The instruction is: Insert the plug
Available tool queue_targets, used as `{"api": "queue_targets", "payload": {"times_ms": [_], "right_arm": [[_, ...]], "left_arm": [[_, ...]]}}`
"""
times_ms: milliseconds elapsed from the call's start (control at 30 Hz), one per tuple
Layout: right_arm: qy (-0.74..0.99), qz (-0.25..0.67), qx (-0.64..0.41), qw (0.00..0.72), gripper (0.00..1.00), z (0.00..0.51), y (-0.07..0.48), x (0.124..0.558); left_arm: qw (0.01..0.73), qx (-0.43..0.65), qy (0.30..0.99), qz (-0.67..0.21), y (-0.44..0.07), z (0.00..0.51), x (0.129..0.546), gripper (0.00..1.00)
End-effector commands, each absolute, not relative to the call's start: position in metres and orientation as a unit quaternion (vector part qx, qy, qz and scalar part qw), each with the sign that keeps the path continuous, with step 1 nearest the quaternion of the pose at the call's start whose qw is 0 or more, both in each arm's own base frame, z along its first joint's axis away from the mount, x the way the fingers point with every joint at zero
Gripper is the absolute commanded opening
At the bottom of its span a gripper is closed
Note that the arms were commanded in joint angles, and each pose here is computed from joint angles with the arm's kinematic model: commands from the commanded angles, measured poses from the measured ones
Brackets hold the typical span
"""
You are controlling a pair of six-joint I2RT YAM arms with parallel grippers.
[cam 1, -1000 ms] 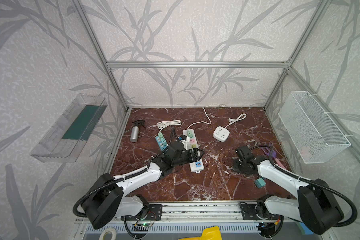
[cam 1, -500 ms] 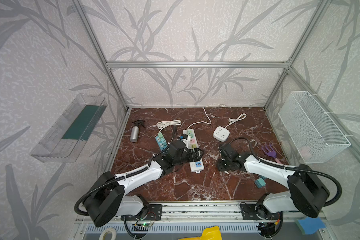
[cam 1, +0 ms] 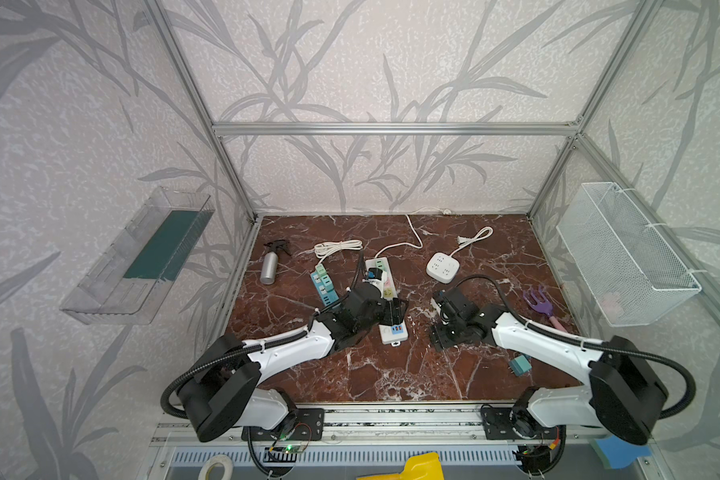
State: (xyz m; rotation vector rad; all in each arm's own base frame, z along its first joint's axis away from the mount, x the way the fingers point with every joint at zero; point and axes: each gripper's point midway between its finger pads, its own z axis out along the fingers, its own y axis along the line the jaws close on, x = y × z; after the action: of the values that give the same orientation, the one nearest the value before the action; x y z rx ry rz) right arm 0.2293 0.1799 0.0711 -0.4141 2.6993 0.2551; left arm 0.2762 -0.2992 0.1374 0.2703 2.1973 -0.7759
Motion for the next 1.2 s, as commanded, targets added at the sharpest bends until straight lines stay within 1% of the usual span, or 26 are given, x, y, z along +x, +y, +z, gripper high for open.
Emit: {"api": "queue_targets", "payload": {"times_ms": [0, 67, 133, 167, 200, 233, 300, 400, 467, 500, 567, 633, 700, 867, 1067, 1167], "right_arm": [[0.967, 0.048, -0.077, 0.238, 0.76, 0.092, 0.14, 0.244], [0.968, 0.043, -0.013, 0.246, 0.76, 0.095, 0.115, 0.249], [0.964, 0.062, 0.037, 0.256, 0.76, 0.095, 0.099, 0.252], [0.959, 0.082, 0.056, 0.264, 0.76, 0.096, 0.095, 0.253], [0.955, 0.1, 0.069, 0.271, 0.77, 0.096, 0.093, 0.254], [0.952, 0.111, 0.074, 0.275, 0.79, 0.096, 0.093, 0.254], [0.946, 0.128, 0.099, 0.282, 0.85, 0.095, 0.086, 0.255], [0.938, 0.141, 0.126, 0.291, 0.87, 0.095, 0.075, 0.258], [0.932, 0.16, 0.135, 0.297, 0.87, 0.097, 0.073, 0.259], [0.93, 0.167, 0.137, 0.298, 0.87, 0.098, 0.072, 0.26], [0.928, 0.17, 0.136, 0.302, 0.87, 0.1, 0.072, 0.26], [0.928, 0.171, 0.133, 0.303, 0.87, 0.099, 0.072, 0.259], [0.928, 0.171, 0.133, 0.303, 0.87, 0.099, 0.071, 0.258], [0.922, 0.177, 0.131, 0.317, 0.87, 0.103, 0.068, 0.253], [0.918, 0.183, 0.128, 0.328, 0.86, 0.107, 0.068, 0.254], [0.917, 0.189, 0.127, 0.326, 0.85, 0.106, 0.07, 0.252]], "left_arm": [[0.469, 0.201, 0.834, -0.209, -0.306, 0.158, 0.273, 0.91], [0.474, 0.258, 0.82, -0.192, -0.316, 0.158, 0.266, 0.97], [0.457, 0.339, 0.803, -0.178, -0.325, 0.152, 0.256, 0.96], [0.436, 0.404, 0.787, -0.164, -0.329, 0.149, 0.246, 0.96], [0.425, 0.435, 0.781, -0.141, -0.327, 0.149, 0.244, 0.95], [0.424, 0.444, 0.779, -0.128, -0.325, 0.15, 0.246, 0.93], [0.425, 0.496, 0.747, -0.122, -0.331, 0.146, 0.24, 0.93], [0.426, 0.559, 0.7, -0.128, -0.342, 0.133, 0.229, 0.93], [0.421, 0.582, 0.682, -0.138, -0.351, 0.125, 0.226, 0.96], [0.408, 0.602, 0.672, -0.138, -0.356, 0.116, 0.223, 0.96], [0.369, 0.644, 0.658, -0.127, -0.365, 0.099, 0.217, 0.92], [0.345, 0.658, 0.656, -0.133, -0.376, 0.093, 0.216, 0.9], [0.336, 0.665, 0.651, -0.145, -0.39, 0.089, 0.218, 0.89], [0.302, 0.672, 0.659, -0.15, -0.41, 0.074, 0.226, 0.89], [0.258, 0.672, 0.681, -0.135, -0.41, 0.05, 0.23, 0.84], [0.234, 0.678, 0.684, -0.135, -0.41, 0.039, 0.228, 0.78]]}}
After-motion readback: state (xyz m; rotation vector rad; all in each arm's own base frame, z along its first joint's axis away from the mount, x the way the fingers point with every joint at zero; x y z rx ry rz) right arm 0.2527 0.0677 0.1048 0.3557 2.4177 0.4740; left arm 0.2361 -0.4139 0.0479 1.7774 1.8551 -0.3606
